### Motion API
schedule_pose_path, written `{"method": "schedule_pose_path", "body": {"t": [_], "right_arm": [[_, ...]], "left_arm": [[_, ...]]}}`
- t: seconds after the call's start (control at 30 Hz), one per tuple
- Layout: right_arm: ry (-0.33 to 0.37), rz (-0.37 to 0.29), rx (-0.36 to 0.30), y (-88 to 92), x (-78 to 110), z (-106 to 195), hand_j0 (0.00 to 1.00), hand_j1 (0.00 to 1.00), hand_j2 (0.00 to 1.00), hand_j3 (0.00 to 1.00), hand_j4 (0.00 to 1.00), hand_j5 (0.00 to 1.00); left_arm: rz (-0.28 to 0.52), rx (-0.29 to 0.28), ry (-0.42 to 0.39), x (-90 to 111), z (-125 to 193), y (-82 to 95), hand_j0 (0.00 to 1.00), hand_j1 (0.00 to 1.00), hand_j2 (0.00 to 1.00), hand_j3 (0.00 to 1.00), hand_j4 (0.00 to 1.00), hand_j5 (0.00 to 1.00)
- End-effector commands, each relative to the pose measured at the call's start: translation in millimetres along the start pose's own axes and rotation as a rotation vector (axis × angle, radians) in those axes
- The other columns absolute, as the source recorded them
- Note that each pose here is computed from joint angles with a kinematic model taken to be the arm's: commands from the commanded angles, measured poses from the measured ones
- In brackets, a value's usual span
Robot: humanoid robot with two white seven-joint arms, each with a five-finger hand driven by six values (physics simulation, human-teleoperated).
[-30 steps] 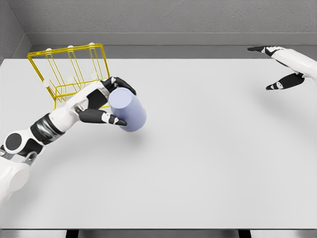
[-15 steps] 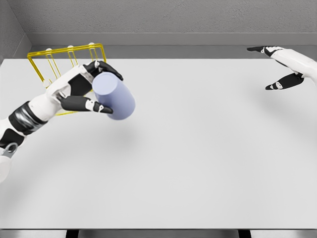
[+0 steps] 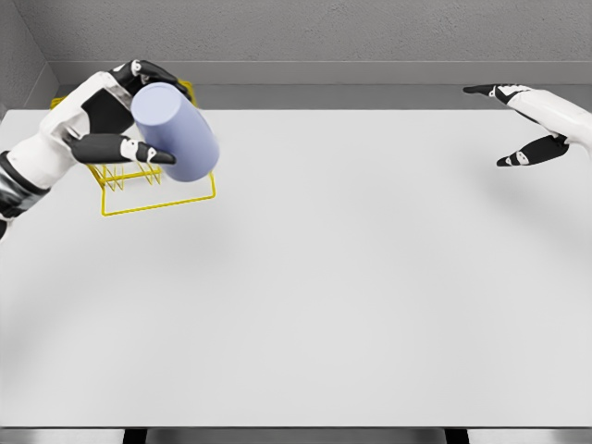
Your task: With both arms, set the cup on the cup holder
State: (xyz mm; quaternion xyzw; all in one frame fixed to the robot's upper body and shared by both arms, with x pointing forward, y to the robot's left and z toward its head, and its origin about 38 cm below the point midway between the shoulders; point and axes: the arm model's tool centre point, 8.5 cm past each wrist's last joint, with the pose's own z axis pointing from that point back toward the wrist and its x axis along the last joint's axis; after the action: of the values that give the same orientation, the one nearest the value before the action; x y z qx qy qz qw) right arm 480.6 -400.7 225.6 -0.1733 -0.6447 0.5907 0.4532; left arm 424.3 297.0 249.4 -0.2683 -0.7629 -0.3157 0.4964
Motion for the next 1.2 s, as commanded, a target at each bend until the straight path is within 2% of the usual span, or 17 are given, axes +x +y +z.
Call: {"method": "schedule_pose_path", "body": {"t": [0.0,0.3,0.4,0.5,0.83,1.17], "right_arm": [[0.001,-0.005,-0.006,-1.3,-0.2,1,1.00,1.00,1.00,1.00,1.00,1.00],[-0.001,-0.006,-0.006,-0.9,0.2,0,1.00,1.00,1.00,1.00,1.00,1.00],[-0.001,-0.006,-0.006,-0.9,0.2,0,1.00,1.00,1.00,1.00,1.00,1.00],[-0.007,-0.009,-0.006,0.7,1.9,-3,1.00,1.00,1.00,1.00,1.00,1.00],[-0.007,-0.009,-0.006,0.7,1.9,-3,1.00,1.00,1.00,1.00,1.00,1.00],[-0.006,-0.010,-0.006,0.7,1.4,-3,1.00,1.00,1.00,1.00,1.00,1.00]], "left_arm": [[0.014,0.025,0.016,-6,5,6.2,0.49,0.49,0.49,0.49,0.49,0.49],[0.011,0.044,0.028,-6,-3,18.2,0.49,0.49,0.49,0.49,0.49,0.49],[0.014,0.042,0.025,-7,-5,16.8,0.49,0.49,0.49,0.49,0.49,0.49],[0.027,0.065,0.035,-16,-6,21.8,0.49,0.49,0.49,0.49,0.49,0.49],[0.041,0.112,0.057,-22,-6,38.3,0.49,0.49,0.49,0.49,0.49,0.49],[0.050,0.140,0.083,-35,-7,44.2,0.49,0.49,0.49,0.49,0.49,0.49]]}}
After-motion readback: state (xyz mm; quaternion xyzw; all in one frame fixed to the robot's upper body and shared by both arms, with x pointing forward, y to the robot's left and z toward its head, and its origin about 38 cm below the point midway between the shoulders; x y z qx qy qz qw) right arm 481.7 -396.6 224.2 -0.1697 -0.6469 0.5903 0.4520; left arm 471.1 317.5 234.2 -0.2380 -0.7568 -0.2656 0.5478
